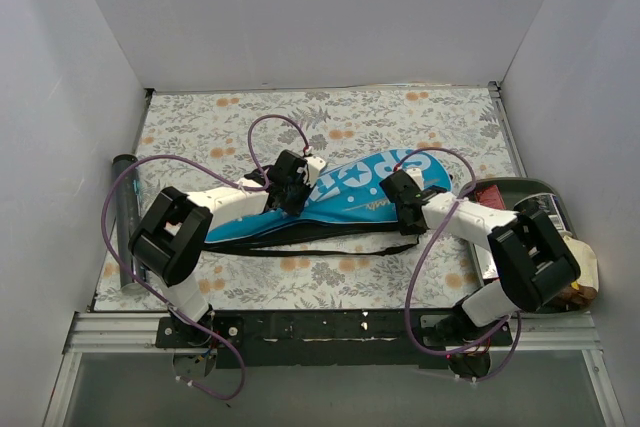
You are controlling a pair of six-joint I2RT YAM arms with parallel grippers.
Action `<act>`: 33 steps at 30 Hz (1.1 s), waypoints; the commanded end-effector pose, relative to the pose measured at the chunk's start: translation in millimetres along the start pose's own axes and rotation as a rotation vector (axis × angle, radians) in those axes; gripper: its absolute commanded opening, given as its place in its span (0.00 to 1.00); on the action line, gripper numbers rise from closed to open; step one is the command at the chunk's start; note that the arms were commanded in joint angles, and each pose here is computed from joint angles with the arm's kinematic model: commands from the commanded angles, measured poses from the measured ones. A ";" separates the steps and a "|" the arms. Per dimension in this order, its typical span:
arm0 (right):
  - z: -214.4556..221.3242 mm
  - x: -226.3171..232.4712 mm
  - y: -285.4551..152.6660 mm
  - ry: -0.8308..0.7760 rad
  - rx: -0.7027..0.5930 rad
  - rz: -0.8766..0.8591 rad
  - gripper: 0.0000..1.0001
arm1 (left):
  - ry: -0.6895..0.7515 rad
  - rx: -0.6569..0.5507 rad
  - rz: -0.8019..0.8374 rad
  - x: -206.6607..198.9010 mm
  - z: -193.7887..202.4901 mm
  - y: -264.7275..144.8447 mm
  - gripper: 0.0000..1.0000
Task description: Pack up the badminton gear
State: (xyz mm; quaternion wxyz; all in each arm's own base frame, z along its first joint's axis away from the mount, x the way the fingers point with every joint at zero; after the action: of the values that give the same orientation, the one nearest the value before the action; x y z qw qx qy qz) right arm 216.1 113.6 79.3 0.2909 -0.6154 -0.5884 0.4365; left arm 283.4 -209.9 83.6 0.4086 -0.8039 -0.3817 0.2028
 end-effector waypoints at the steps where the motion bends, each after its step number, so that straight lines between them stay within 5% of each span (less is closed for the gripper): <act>1: -22.2 98.1 -25.6 -0.006 -0.043 -0.426 0.01 | -0.156 0.248 0.217 -43.2 55.9 14.3 0.00; 15: -34.0 187.1 -58.6 -0.057 -0.099 -0.680 0.01 | -0.150 0.240 0.233 -47.8 54.1 11.8 0.00; 24: -39.4 203.7 -77.6 -0.083 -0.123 -0.749 0.01 | -0.183 0.225 0.256 -51.7 47.2 12.5 0.00; 33: -36.6 178.7 -100.8 -0.161 -0.157 -0.690 0.01 | -0.411 0.090 0.301 -65.6 -3.6 25.5 0.00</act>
State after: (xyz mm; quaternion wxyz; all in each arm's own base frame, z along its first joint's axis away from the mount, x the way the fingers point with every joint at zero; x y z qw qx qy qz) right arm 191.4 283.6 93.9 0.3681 -0.4208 -0.7419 0.3701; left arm 277.5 -249.3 89.2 0.3266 -0.8139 -0.3548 0.3242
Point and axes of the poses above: each gripper's point midway between its finger pads, its own y axis out along the fingers, its own x axis along the line the jaws close on, z = x × y, the point moved 7 cm from there along -y, back along the fingers, and after that the axes turned 1 degree about -y, right-handed, at the moved point
